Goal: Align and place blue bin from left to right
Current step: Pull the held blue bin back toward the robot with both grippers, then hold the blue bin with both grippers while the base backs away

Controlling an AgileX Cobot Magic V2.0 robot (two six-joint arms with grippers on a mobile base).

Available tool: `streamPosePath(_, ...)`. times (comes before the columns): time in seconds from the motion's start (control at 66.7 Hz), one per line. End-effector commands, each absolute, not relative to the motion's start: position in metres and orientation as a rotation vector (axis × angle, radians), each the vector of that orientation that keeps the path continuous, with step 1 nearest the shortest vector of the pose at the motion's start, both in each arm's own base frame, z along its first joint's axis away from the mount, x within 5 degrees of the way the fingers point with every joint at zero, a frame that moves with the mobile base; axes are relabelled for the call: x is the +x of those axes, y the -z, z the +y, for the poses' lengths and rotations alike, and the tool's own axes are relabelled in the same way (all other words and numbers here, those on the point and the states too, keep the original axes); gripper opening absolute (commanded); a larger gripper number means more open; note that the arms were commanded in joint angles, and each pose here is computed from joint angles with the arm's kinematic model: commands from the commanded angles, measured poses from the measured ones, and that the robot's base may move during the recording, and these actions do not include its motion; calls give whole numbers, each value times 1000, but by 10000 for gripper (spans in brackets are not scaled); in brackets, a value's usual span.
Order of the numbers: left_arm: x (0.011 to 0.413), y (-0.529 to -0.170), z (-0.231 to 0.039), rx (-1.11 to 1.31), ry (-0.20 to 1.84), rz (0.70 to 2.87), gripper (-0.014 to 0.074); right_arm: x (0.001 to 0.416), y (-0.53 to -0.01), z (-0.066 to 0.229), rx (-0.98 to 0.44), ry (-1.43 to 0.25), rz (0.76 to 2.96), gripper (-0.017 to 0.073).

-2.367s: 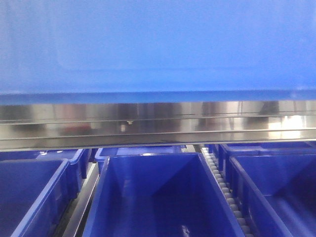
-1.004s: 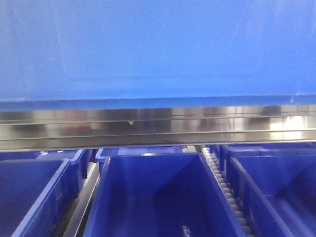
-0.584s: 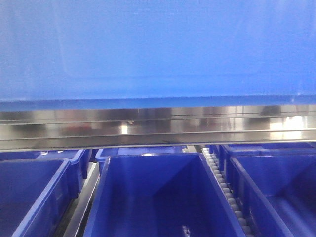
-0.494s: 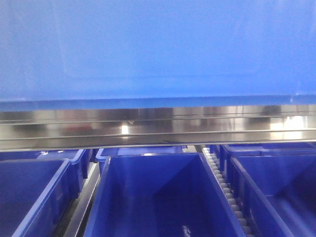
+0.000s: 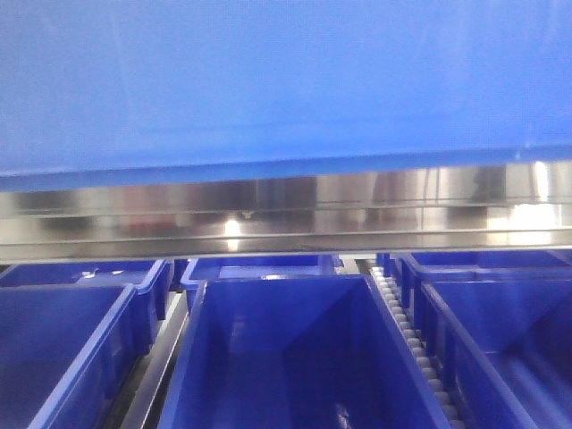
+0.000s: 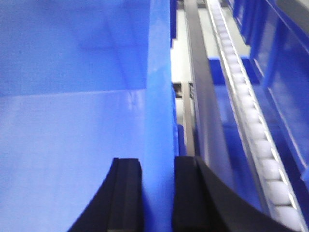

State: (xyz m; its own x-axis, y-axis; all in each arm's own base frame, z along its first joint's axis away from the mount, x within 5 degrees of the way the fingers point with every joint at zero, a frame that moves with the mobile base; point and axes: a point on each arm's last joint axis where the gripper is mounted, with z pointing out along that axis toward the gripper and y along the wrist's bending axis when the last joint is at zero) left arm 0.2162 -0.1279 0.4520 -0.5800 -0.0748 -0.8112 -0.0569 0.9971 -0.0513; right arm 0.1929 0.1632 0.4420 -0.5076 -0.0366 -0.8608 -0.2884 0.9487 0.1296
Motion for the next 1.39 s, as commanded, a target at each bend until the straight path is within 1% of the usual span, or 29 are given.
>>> streamPosePath(0.0,213,-463,-132,-54,101,2111,-111,189,-463,167,-276,-437,1911,-78)
streamPosePath(0.599,213,-463,-132,-54,101,2111,-111,187,-482,180,-336,-607,1697,-78)
streamPosePath(1.379,213,-463,-132,-54,101,2111,-111,187,-483,180,-340,-616,1684,-78)
